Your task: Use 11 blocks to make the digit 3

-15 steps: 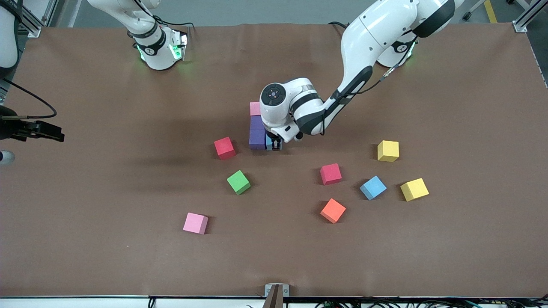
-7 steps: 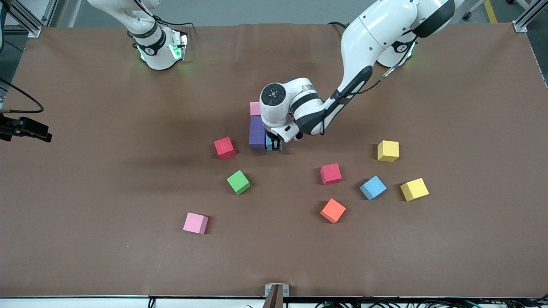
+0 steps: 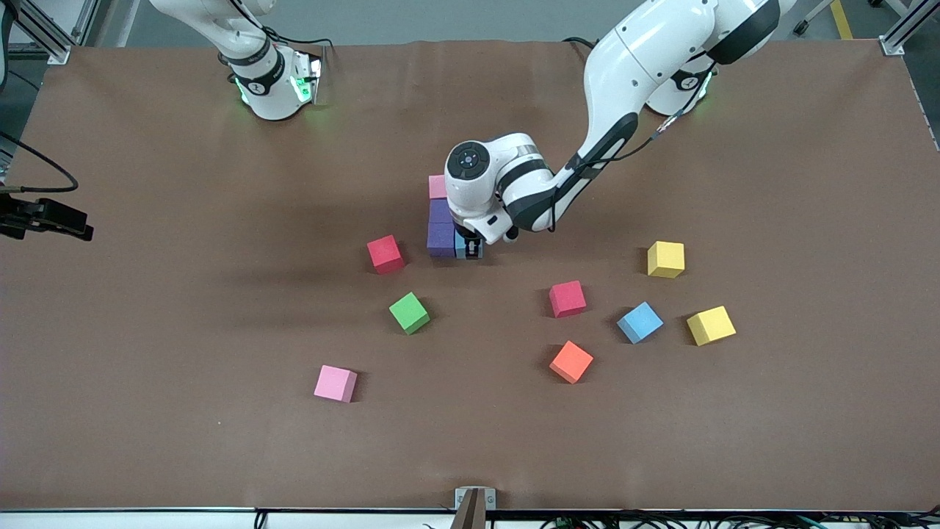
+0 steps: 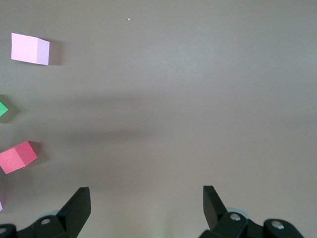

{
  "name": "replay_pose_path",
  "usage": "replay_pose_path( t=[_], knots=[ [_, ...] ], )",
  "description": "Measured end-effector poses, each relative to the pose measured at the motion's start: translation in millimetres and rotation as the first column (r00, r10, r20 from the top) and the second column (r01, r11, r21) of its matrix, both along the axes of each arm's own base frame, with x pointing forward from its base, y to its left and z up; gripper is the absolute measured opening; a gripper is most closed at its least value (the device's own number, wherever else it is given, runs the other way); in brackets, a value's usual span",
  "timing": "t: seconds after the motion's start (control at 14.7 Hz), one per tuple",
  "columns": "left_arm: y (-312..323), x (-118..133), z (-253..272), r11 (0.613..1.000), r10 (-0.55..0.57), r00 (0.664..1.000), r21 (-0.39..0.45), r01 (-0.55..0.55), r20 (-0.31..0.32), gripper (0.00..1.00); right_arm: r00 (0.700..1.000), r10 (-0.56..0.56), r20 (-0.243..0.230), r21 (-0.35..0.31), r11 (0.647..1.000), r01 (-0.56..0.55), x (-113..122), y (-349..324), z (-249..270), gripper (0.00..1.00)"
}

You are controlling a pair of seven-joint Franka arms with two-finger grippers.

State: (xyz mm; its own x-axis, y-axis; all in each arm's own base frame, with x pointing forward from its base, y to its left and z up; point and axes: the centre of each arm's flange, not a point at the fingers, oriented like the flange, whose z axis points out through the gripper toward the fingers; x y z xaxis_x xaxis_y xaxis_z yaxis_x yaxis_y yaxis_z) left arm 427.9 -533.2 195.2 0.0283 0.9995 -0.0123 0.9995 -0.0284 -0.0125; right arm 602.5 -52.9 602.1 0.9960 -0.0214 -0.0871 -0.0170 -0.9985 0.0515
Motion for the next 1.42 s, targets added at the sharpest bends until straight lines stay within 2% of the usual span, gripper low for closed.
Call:
replay_pose_path(
  t=[0.2,0.27,0.47,0.54,0.95,1.15,1.29,1.42],
  knots=[
    [0,1,0,1.0,-0.005,1.0,-0.004,0.005,0.011,0.56,1.0,0.004,0.001,0.002,1.0,-0.004,0,3,0,1.0],
    [1,3,0,1.0,-0.008,1.0,-0.005,0.008,0.018,0.61,1.0,0.004,0.001,0.004,1.0,-0.004,0,3,0,1.0],
    [4,9,0,1.0,-0.021,0.999,-0.004,0.021,0.03,0.92,1.0,0.004,0.004,0.037,0.999,-0.004,1,6,0,1.0],
    [5,10,2,1.0,-0.031,0.999,-0.006,0.031,0.032,0.99,1.0,0.002,0.006,0.053,0.999,-0.002,1,7,0,1.0],
    [8,5,27,0.995,-0.098,0.993,0.009,0.098,0.059,1.0,1.0,0.005,0.007,0.069,0.998,-0.005,1,10,0,1.0],
    [26,5,50,0.979,-0.201,0.978,0.017,0.201,0.055,1.0,1.0,0.009,0.008,0.069,0.998,-0.009,1,13,0,1.0],
    [47,18,65,0.954,-0.298,0.954,0.052,0.296,0.039,1.0,1.0,0.002,0.011,0.068,0.998,-0.003,1,9,2,1.0],
    [74,41,75,0.928,-0.368,0.929,0.077,0.366,0.026,1.0,1.0,-0.007,0.02,0.067,0.998,0.006,-1,4,6,1.0]
  ],
)
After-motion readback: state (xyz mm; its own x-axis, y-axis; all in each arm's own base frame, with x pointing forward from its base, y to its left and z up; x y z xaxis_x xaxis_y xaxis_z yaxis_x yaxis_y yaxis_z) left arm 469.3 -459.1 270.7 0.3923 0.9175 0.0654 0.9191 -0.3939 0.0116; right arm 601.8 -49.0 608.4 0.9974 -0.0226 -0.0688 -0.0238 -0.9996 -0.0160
